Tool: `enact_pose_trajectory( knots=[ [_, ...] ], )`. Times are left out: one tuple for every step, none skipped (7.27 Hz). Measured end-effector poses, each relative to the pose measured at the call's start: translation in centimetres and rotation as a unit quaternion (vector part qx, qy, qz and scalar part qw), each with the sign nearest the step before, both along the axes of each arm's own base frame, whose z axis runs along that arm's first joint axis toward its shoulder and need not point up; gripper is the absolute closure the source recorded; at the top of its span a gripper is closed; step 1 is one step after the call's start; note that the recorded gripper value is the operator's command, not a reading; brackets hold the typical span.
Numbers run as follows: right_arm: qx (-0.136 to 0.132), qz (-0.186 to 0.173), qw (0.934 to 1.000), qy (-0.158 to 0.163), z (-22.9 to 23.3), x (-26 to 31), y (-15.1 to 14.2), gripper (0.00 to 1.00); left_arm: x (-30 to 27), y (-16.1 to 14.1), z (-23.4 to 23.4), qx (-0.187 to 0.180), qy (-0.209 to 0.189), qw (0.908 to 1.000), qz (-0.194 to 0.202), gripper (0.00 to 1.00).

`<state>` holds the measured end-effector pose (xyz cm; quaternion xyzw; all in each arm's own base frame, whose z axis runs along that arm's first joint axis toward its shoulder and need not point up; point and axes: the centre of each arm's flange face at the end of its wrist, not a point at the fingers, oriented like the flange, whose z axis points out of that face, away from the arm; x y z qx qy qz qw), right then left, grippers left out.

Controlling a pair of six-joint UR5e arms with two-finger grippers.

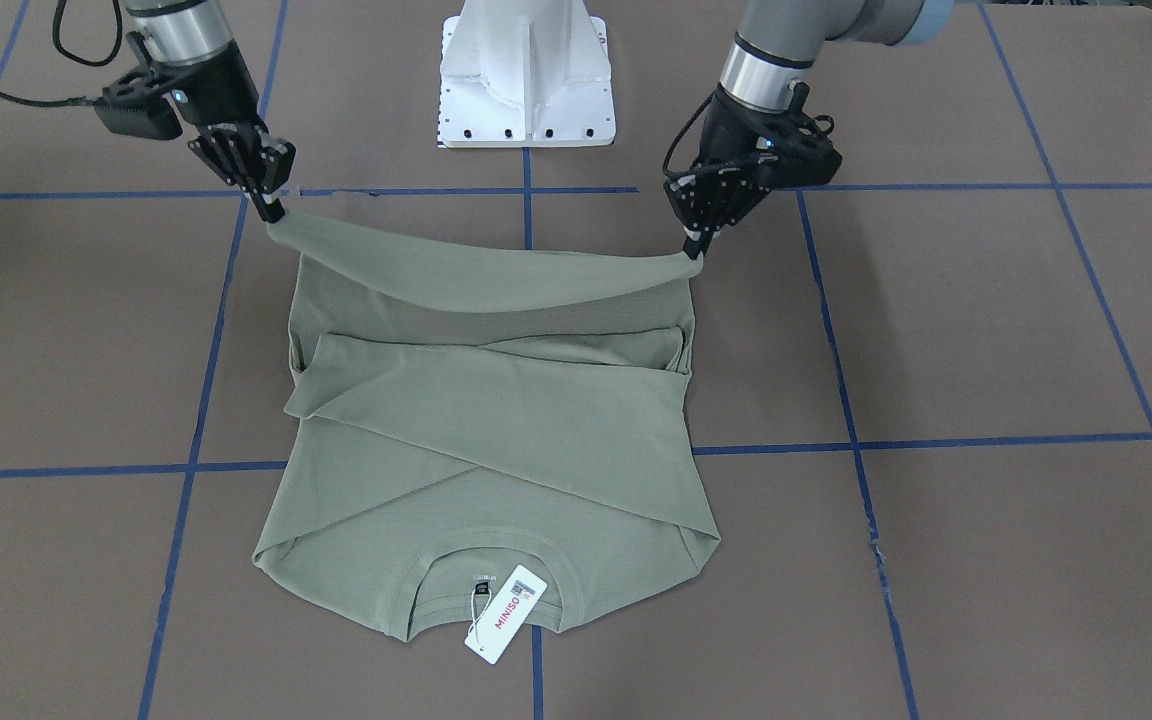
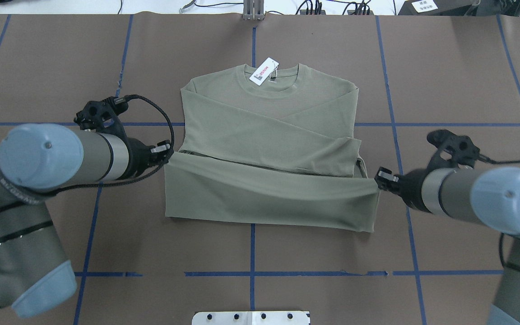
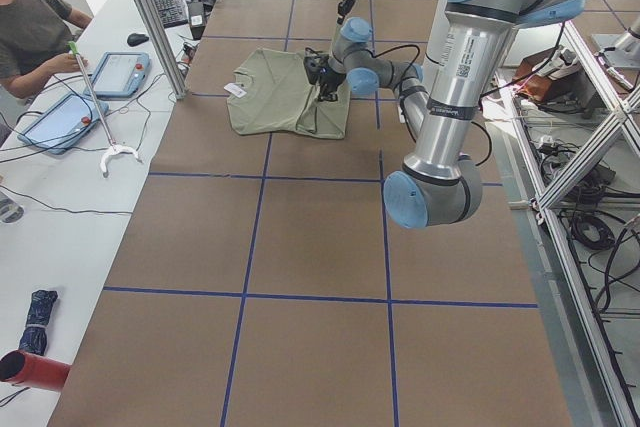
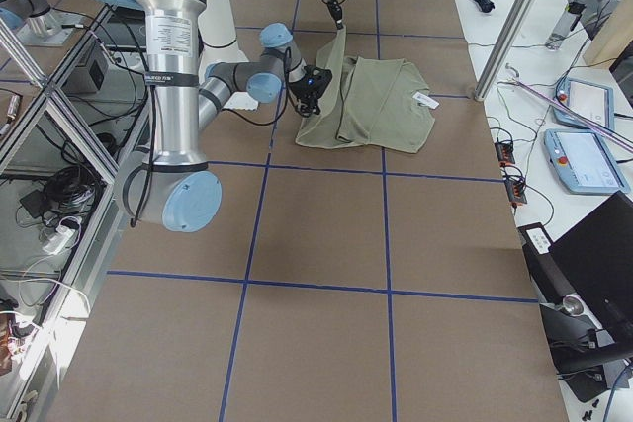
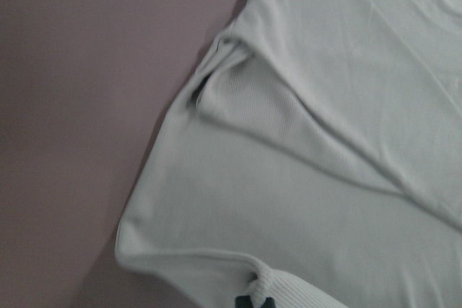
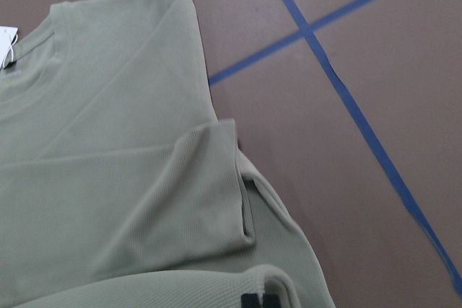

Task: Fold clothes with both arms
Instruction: 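Lift the hem with both grippers and fold it toward the collar, then release the hem with both grippers near the collar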

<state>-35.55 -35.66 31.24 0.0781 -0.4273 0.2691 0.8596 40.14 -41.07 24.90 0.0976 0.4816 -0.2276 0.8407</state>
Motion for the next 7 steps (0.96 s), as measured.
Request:
enact_pose_trajectory(
  knots=[
    [0.011, 0.003, 0.9993, 0.036, -0.1, -1.2, -5.4, 1.0, -0.1, -3.8, 1.1, 0.011, -0.01, 0.9998, -0.016, 1.0],
    [0.021, 0.001, 0.9973, 0.071, 0.4, -1.8, -10.1, 1.0, 0.6, -7.7, 2.2, 0.015, -0.015, 0.9993, -0.032, 1.0],
    [0.025, -0.003, 0.9947, 0.1, 1.0, -3.0, -14.2, 1.0, 2.0, -11.5, 3.2, 0.017, -0.02, 0.9986, -0.046, 1.0],
    [0.021, -0.005, 0.9921, 0.123, 1.8, -4.7, -17.9, 1.0, 3.7, -15.0, 4.6, 0.017, -0.023, 0.998, -0.056, 1.0],
    [0.019, -0.007, 0.9899, 0.14, 3.0, -6.4, -21.3, 1.0, 5.8, -17.9, 6.6, 0.021, -0.026, 0.9975, -0.063, 1.0],
    [0.023, -0.007, 0.9891, 0.146, 4.4, -7.6, -23.8, 1.0, 7.2, -19.9, 8.4, 0.027, -0.028, 0.9968, -0.069, 1.0],
    [0.025, -0.006, 0.9885, 0.149, 5.6, -8.4, -25.5, 1.0, 8.0, -21.0, 9.6, 0.032, -0.03, 0.9962, -0.075, 1.0]
  ],
)
